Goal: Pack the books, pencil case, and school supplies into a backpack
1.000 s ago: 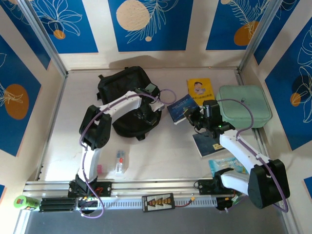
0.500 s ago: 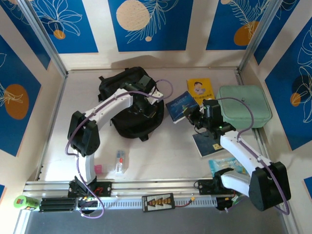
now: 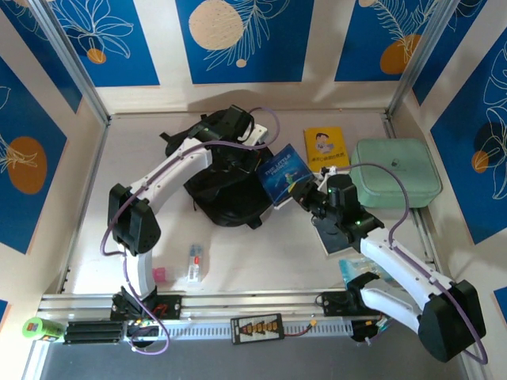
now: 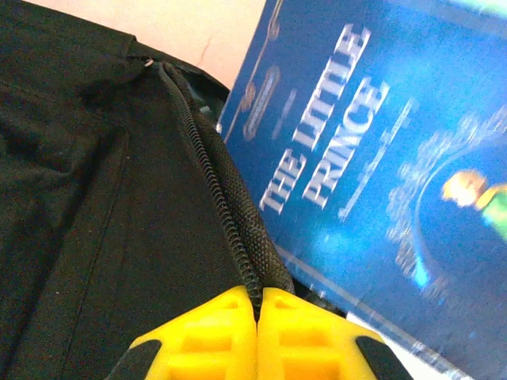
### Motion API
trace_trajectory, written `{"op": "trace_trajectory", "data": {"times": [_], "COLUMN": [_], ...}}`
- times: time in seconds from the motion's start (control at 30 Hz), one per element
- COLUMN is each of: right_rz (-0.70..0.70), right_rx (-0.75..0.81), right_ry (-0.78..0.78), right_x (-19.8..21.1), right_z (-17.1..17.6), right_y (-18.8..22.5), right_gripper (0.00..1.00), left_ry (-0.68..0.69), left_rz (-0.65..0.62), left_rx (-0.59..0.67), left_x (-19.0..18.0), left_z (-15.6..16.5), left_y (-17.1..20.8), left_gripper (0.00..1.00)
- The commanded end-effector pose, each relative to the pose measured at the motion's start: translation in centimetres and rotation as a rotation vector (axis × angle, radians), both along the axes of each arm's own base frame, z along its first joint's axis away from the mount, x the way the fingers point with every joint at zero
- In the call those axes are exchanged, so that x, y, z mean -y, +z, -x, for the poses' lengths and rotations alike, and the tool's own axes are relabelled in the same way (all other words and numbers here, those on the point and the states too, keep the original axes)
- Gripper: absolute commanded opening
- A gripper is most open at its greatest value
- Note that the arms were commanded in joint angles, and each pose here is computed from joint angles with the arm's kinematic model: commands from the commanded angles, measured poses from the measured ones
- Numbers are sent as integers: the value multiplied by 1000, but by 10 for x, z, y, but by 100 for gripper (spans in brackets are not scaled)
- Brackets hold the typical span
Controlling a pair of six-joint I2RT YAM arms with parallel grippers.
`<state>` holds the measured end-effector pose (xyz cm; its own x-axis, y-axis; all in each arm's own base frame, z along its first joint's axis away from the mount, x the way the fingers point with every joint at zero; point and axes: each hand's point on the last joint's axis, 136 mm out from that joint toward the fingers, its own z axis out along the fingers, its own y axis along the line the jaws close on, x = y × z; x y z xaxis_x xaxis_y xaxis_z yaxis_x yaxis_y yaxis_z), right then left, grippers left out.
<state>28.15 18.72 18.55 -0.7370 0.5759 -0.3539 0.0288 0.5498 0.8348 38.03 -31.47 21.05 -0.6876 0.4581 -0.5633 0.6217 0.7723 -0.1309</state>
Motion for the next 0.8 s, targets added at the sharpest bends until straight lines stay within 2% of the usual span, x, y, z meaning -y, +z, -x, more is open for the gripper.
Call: {"op": "trace_trajectory", "data": {"times": [0.0, 0.2, 0.3, 0.4, 0.57, 0.67, 0.77], "right_rz": [-46, -137, -173, -197, -238, -256, -265], "right_rx": [29, -11, 15, 47, 60, 56, 57], "right_ry": [16, 87, 133, 157, 145, 135, 129], "right_x": [-13, -42, -57, -65, -59, -54, -51], "right_z": [0, -7, -20, -30, -41, -43, -44], "right_y": [11, 4, 16, 31, 44, 47, 50], "right_gripper": [1, 1, 1, 1, 1, 1, 1], "left_ry": [23, -19, -67, -90, -125, -167, -187], "left_rz": [71, 102, 107, 70, -25, -74, -113], "left_rx": [64, 12, -24, -31, 8, 35, 34], "left_x": [5, 13, 16, 5, -29, -49, -65], "left_z": [-11, -3, 9, 20, 48, 68, 85], "left_y": [30, 24, 19, 14, 6, -6, -23], "left_gripper": [0, 0, 9, 22, 53, 68, 73]}}
